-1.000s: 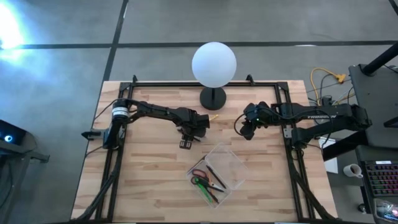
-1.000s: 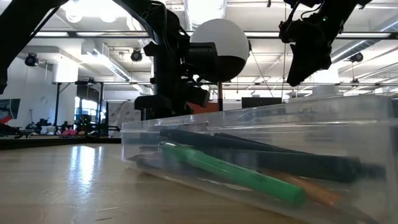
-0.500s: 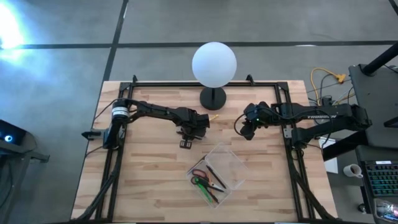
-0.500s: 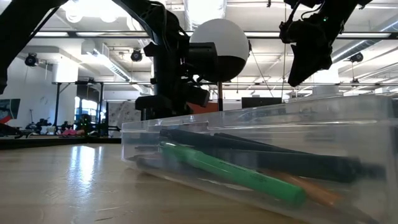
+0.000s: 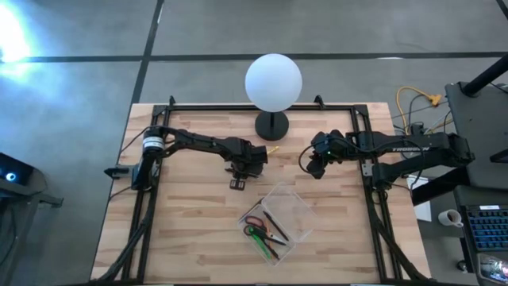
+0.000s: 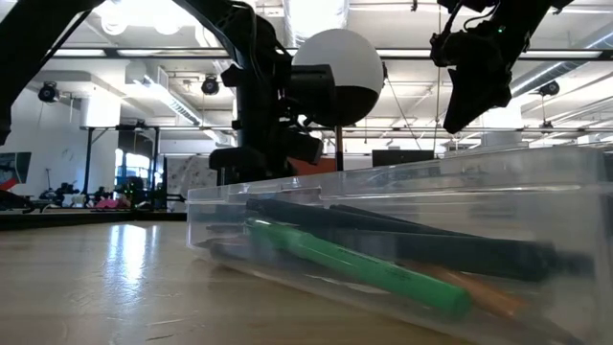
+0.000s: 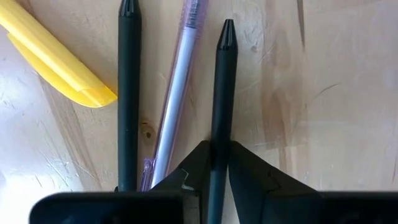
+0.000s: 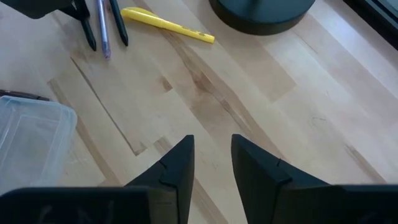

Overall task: Pick & place school supplies into a supply box
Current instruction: Put the black pen into the supply box

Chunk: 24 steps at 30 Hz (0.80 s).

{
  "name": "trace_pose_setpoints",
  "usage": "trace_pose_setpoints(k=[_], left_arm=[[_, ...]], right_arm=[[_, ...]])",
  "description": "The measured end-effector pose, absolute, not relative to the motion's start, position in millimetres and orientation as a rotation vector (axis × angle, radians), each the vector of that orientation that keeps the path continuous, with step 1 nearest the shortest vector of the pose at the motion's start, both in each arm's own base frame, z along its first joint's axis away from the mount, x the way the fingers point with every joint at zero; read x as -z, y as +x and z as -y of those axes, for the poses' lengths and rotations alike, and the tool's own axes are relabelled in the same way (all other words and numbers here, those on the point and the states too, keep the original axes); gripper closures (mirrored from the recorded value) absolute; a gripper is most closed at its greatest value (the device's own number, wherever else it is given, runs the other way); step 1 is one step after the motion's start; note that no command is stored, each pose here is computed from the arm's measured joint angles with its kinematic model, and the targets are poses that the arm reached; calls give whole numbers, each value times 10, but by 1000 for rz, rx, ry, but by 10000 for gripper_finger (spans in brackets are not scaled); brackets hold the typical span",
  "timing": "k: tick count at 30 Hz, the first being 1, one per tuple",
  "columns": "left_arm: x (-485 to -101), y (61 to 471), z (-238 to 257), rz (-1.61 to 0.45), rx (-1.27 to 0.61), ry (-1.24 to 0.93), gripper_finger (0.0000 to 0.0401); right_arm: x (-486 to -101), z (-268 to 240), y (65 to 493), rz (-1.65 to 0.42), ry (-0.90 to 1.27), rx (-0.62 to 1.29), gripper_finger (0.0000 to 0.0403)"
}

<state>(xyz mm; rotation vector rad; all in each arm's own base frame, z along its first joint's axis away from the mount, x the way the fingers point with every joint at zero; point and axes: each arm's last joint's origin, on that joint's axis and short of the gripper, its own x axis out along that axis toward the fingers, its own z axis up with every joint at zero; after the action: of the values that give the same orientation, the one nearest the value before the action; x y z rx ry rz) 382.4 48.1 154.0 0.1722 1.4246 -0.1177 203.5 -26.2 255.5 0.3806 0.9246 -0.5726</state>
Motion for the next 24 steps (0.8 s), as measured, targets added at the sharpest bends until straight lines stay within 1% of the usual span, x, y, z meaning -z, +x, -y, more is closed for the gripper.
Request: trace_pose_setpoints(k=[7,13,21,24], left_arm=[[-1546,3832,-443,-1428,134,195,369],[-1625,3898,-403,-1403,152,191,392],[-1782,3981,-296,-1377,161,204,393],[-1852,4001,-227,-1375,174,214,393]], right_arm=[[-2555,262,2035,-925,381,573,305],[-2557,262,2032,-923,384,574,312],[-2561,255,1960,-961,380,584,316],[-2599,252,1920,-942,382,584,314]])
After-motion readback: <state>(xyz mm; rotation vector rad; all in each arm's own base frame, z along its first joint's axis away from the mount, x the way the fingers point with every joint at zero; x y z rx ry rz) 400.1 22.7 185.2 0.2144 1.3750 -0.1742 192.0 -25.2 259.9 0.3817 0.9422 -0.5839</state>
